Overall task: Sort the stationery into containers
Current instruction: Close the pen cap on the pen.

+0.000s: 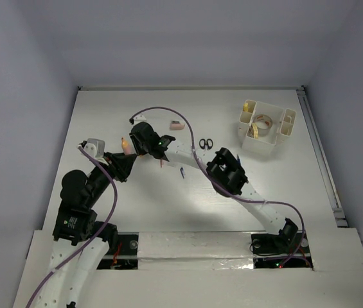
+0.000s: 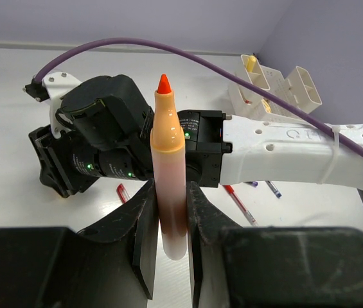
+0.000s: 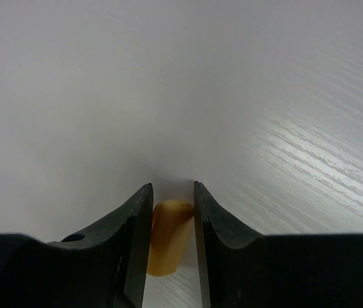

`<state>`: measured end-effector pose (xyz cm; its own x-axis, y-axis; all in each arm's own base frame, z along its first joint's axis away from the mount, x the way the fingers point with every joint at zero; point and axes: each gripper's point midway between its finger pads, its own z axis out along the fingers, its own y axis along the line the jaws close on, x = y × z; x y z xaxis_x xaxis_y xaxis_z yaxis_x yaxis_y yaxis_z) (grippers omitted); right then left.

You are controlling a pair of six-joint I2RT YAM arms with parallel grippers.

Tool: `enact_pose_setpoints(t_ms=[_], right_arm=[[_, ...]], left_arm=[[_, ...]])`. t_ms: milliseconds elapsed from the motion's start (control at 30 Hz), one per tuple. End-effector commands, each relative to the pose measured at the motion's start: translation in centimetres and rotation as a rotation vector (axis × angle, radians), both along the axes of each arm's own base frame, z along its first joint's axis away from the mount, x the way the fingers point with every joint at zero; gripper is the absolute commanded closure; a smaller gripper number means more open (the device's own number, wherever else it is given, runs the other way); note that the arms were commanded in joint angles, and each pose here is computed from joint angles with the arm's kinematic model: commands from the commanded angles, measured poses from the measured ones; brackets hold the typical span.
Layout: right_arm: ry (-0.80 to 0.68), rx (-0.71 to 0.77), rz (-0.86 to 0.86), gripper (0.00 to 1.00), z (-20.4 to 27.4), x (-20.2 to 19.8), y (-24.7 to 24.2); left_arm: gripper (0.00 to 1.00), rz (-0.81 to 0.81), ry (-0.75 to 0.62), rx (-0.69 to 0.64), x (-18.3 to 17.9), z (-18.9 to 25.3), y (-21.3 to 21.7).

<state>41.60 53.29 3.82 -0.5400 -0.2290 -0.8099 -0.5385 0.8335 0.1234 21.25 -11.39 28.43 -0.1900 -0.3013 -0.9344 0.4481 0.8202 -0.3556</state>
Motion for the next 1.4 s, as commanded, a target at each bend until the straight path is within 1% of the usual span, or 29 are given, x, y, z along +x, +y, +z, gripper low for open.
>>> enact_pose_setpoints(t_ms=[0,33,67,167,200,233,300,333,367,400,433,467,500,567,633,667,733,767,833,867,933,1000,1033,1067,1133,1167,1233,1267,1367], right_arm=[[0.093,-0.248,-0.012,0.66,-6.8,-1.5,-4.4],[0.099,-0.265,-0.013,0.66,-6.9,-1.6,-4.8],[0.099,-0.274,-0.014,0.74,-6.8,-1.6,-5.0],[0.097,-0.274,-0.022,0.87,-5.8,-1.7,-5.2],[0.104,-0.275,-0.022,0.99,-6.1,-2.0,-5.5],[0.102,-0.260,-0.025,1.00,-5.7,-2.0,-5.4],[0.080,-0.164,-0.028,1.00,-2.8,-1.8,-4.3],[0.114,-0.136,-0.010,1.00,-3.1,-2.4,-4.5],[0.097,-0.058,0.004,1.00,-1.7,-2.3,-3.4],[0.095,0.044,-0.008,1.00,1.8,-1.9,-3.1],[0.152,0.092,0.020,1.00,1.4,-2.6,-3.8],[0.133,0.187,0.032,1.00,3.6,-2.2,-3.1],[0.168,0.261,0.056,1.00,5.1,-2.8,-2.7],[0.111,0.383,0.083,1.00,9.9,-3.0,-2.9],[0.079,0.439,0.113,1.00,12.9,-3.7,-3.1],[0.025,0.506,0.137,1.00,16.9,-4.1,-3.2],[0.025,0.552,0.149,1.00,18.4,-4.8,-4.2],[-0.025,0.622,0.178,1.00,22.1,-5.5,-4.5],[-0.015,0.683,0.187,1.00,23.5,-6.2,-6.0],[-0.067,0.754,0.216,1.00,27.0,-7.0,-6.6],[-0.063,0.813,0.224,1.00,28.4,-7.4,-8.0],[-0.100,0.911,0.253,1.00,32.2,-8.5,-9.3],[-0.096,0.934,0.274,1.00,32.6,-8.9,-9.8],[-0.118,0.979,0.299,1.00,34.1,-9.5,-10.0],[-0.107,1.042,0.338,1.00,36.0,-10.5,-10.6],[-0.123,1.079,0.360,1.00,36.9,-11.0,-10.9],[-0.099,1.138,0.393,1.00,38.0,-12.0,-11.0],[-0.116,1.179,0.424,1.00,38.9,-12.5,-11.2],[-0.070,1.286,0.511,1.00,40.0,-13.9,-11.1]], left_arm=[[1.00,0.003,-0.086,-0.011,-0.2,2.4,0.2],[1.00,0.002,-0.084,-0.011,-0.2,2.3,0.1],[1.00,0.002,-0.086,-0.011,-0.2,2.4,0.1],[1.00,0.003,-0.080,-0.010,-0.1,2.2,0.1],[1.00,0.005,-0.077,-0.009,0.0,2.2,0.1],[1.00,0.006,-0.075,-0.009,0.0,2.1,0.2],[1.00,0.005,-0.072,-0.008,0.1,2.1,0.1],[1.00,0.005,-0.069,-0.009,0.1,2.0,0.1],[1.00,0.005,-0.066,-0.008,0.2,1.9,0.1],[1.00,0.002,-0.061,-0.007,0.2,1.8,0.0],[1.00,-0.010,-0.059,-0.008,0.2,1.8,-0.2],[1.00,-0.017,-0.061,-0.010,0.2,1.8,-0.3],[1.00,-0.023,-0.055,-0.009,0.2,1.7,-0.4],[1.00,-0.041,-0.051,-0.013,0.2,1.6,-0.7],[1.00,-0.057,-0.044,-0.013,0.3,1.5,-1.0],[1.00,-0.078,-0.047,-0.018,0.2,1.6,-1.4],[1.00,-0.113,-0.022,-0.053,0.2,1.4,-2.1],[1.00,-0.161,-0.035,-0.074,-0.2,1.9,-2.8],[1.00,-0.229,-0.023,-0.132,-0.9,2.2,-3.9],[1.00,-0.255,-0.046,-0.151,-1.2,2.9,-4.2],[1.00,-0.328,-0.032,-0.195,-2.1,3.0,-5.1],[1.00,-0.387,-0.066,-0.233,-2.8,3.9,-5.8],[1.00,-0.419,-0.022,-0.279,-3.1,3.0,-6.3],[1.00,-0.480,-0.068,-0.296,-3.9,3.9,-6.7],[1.00,-0.527,-0.047,-0.337,-4.4,3.2,-7.2],[1.00,-0.561,-0.069,-0.367,-5.0,4.0,-7.4],[1.00,-0.592,-0.051,-0.399,-5.5,3.8,-7.6],[1.00,-0.608,-0.083,-0.405,-5.8,4.4,-7.6],[1.00,-0.639,-0.113,-0.420,-6.3,5.1,-7.7]])
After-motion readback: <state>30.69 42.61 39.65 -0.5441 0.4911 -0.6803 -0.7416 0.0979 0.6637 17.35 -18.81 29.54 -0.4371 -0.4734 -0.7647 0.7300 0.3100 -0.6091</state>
